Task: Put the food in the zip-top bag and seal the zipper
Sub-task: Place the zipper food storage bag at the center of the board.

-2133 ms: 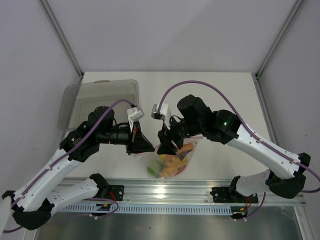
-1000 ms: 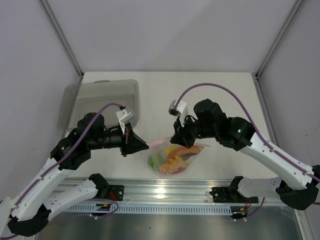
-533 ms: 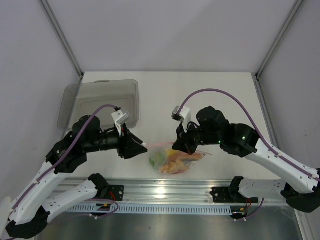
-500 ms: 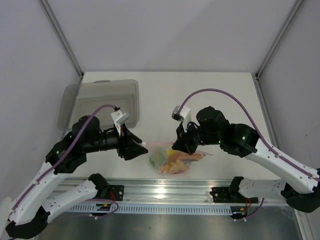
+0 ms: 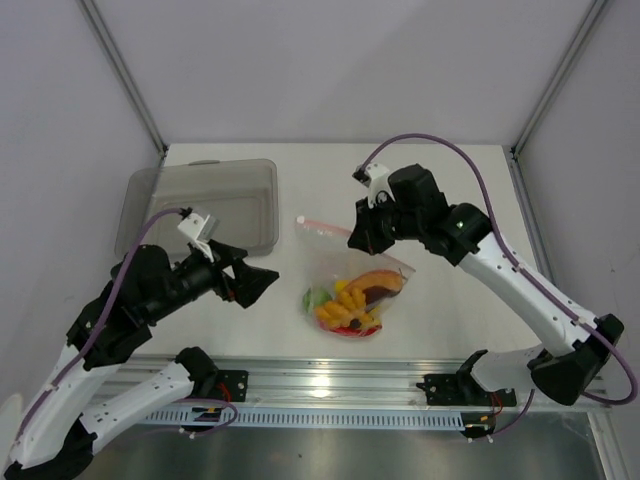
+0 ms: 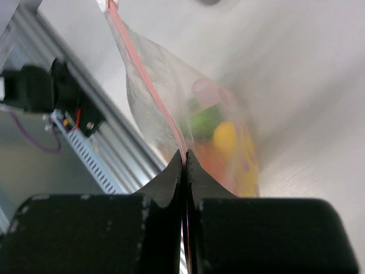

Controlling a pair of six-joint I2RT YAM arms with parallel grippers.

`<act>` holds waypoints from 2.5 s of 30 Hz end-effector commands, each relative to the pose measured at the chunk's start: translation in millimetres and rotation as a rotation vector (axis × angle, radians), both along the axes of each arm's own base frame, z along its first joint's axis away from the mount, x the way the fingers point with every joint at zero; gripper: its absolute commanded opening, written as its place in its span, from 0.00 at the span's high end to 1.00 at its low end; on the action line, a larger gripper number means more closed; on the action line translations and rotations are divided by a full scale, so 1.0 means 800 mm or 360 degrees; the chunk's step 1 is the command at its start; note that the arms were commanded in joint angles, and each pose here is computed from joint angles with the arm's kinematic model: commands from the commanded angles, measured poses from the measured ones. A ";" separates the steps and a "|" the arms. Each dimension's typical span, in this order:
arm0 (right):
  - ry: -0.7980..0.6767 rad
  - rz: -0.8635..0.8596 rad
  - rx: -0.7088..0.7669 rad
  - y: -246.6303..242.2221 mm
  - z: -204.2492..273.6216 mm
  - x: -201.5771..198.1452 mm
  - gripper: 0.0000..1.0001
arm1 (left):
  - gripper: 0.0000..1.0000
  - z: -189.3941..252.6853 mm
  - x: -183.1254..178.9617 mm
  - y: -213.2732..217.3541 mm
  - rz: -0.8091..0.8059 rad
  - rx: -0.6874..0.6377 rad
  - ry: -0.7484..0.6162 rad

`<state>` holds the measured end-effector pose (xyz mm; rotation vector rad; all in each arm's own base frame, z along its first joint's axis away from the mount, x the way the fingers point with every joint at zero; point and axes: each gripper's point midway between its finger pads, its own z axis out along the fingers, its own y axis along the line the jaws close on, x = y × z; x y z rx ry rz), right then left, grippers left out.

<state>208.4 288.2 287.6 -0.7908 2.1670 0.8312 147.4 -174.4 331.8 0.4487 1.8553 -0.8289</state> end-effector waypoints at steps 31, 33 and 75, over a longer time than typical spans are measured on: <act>0.0508 -0.0827 0.0271 -0.175 -0.224 0.361 1.00 | 0.00 -0.039 -0.027 -0.015 -0.0238 -0.0097 -0.0105; 0.0501 -0.0826 0.0289 -0.174 -0.229 0.367 1.00 | 0.01 -0.039 -0.027 -0.016 -0.0241 -0.0097 -0.0109; 0.0122 -0.1475 -0.0101 -0.292 -0.090 0.302 0.01 | 0.00 -0.054 0.053 -0.036 0.0027 -0.0177 0.0264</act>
